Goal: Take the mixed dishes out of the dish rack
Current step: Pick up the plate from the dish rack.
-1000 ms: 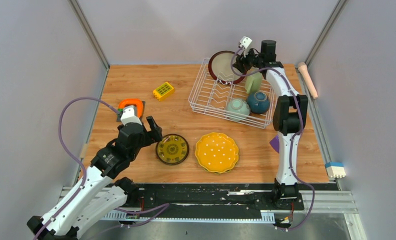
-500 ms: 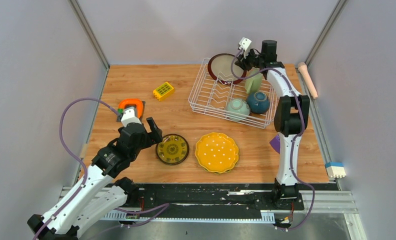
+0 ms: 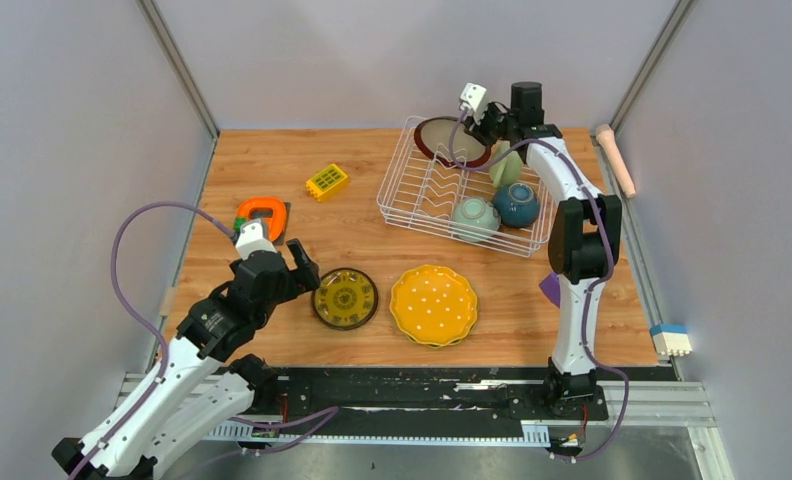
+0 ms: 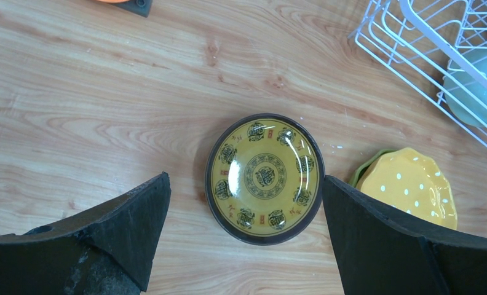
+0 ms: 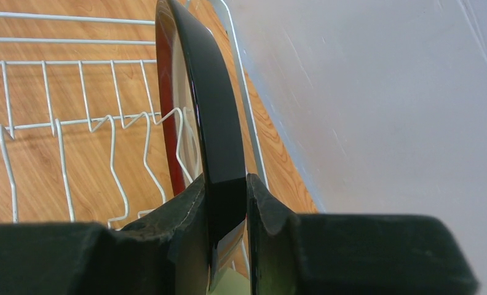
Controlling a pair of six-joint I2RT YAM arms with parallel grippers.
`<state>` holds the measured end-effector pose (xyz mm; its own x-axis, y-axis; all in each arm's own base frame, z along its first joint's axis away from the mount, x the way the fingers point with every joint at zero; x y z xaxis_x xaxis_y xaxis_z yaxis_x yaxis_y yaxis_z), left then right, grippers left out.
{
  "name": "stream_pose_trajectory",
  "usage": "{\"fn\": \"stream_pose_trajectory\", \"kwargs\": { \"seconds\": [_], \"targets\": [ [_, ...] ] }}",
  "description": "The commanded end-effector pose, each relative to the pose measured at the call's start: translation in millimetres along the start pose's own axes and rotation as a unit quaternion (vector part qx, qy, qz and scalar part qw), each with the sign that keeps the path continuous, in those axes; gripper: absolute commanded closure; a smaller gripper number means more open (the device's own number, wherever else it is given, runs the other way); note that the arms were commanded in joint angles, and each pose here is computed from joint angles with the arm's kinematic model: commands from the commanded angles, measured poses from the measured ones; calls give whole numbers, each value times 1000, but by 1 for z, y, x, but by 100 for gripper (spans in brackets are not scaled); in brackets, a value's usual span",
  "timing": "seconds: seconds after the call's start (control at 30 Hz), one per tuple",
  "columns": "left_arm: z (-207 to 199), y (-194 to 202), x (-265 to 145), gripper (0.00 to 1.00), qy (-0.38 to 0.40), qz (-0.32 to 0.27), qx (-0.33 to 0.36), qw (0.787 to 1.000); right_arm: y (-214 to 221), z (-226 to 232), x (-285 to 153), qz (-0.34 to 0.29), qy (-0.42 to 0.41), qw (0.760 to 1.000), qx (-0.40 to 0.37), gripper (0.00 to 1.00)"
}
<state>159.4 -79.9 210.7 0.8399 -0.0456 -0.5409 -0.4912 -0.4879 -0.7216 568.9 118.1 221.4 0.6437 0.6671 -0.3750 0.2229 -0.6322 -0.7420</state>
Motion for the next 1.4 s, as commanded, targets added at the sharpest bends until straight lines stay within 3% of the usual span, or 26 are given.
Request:
{"fn": "stream_pose_trajectory", "kwargs": {
  "seconds": [0.0, 0.5, 0.8, 1.0, 1.17, 1.27, 1.37],
  "targets": [
    [6, -2, -1, 0, -16, -15, -19, 1000, -75, -35, -34, -55, 71, 993, -81, 100],
    [9, 2, 1, 0, -24, -13, -25, 999, -146, -55, -63, -88, 151, 977, -124, 100],
    [13, 8, 0, 0, -32, 2, -27, 999, -180, -56, -102, -111, 176, 974, -95, 100],
    [11, 11, -4, 0, -12, 20, -24, 999, -218, -40, -131, -179, 147, 973, -15, 100],
    [8, 18, -10, 0, 24, 39, -26, 999, -255, -30, -158, -229, 137, 959, 99, 100],
    [7, 22, -14, 0, 43, 50, -29, 997, -275, -17, -177, -256, 130, 937, 199, 100],
    [5, 24, -20, 0, 70, 58, -36, 995, -287, 4, -193, -286, 98, 901, 312, 100]
  ]
}}
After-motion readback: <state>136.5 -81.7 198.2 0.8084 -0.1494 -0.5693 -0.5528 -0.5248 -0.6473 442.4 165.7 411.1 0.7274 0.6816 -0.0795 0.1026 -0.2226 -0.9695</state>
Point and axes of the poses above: each gripper's point midway between its finger pads, its own x axis out along the fingers, its own z axis along the line the jaws close on, y = z × x, the point moved 6 cm from there along -x, back along the fingers, and after that the axes turned 7 degrees about -x, right-handed, at the moved point
